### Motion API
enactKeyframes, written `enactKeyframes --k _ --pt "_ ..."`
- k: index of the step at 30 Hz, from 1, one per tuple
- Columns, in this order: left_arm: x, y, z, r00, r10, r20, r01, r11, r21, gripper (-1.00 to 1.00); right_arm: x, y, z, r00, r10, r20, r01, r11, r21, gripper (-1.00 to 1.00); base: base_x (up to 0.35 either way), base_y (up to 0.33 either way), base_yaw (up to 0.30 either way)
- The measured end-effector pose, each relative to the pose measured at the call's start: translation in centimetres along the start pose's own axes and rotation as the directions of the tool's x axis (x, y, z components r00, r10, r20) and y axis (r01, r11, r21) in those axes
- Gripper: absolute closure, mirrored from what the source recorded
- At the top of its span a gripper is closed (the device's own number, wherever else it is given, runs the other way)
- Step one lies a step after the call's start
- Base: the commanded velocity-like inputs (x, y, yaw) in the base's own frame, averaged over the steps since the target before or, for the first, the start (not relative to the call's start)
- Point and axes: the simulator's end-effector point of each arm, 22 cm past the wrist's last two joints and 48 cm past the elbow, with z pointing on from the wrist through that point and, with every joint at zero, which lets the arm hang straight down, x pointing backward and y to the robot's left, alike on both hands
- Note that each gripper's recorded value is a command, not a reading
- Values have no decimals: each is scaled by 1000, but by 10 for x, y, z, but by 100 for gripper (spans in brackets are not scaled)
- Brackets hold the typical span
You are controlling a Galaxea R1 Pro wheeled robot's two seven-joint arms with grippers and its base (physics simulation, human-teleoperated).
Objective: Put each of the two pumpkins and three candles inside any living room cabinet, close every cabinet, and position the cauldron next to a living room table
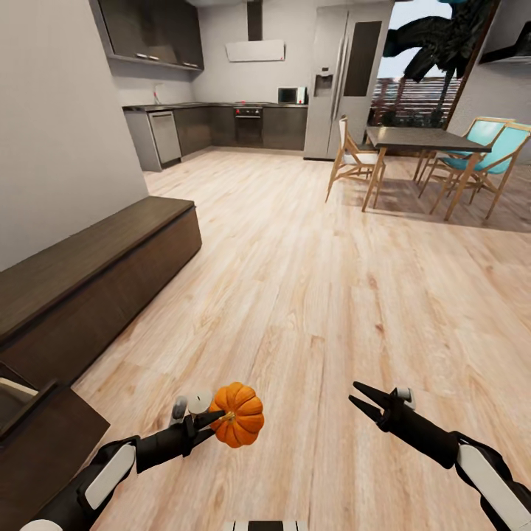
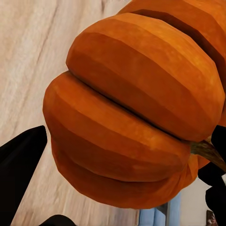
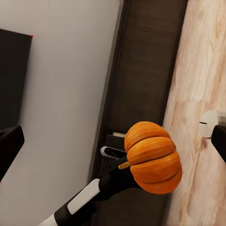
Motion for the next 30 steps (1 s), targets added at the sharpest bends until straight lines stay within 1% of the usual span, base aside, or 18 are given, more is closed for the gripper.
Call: enactKeyframes --k 10,13,22,30 --pt "-6 -19 -4 999 34 12 -34 999 18 100 -6 21 -1 1000 -23 15 23 999 -31 -100 0 0 0" --pt "-6 -19 -4 999 34 12 -35 999 18 100 -6 21 -1 1000 -22 16 23 999 -32 -100 0 0 -23" --pt "-9 -24 -5 999 38 20 -39 999 25 100 -7 23 -2 999 -25 19 26 999 -32 -100 19 0 -196" --pt "-12 -30 -7 999 45 29 -46 998 35 100 -8 28 -2 999 -32 22 33 999 -38 -100 286 -13 -219"
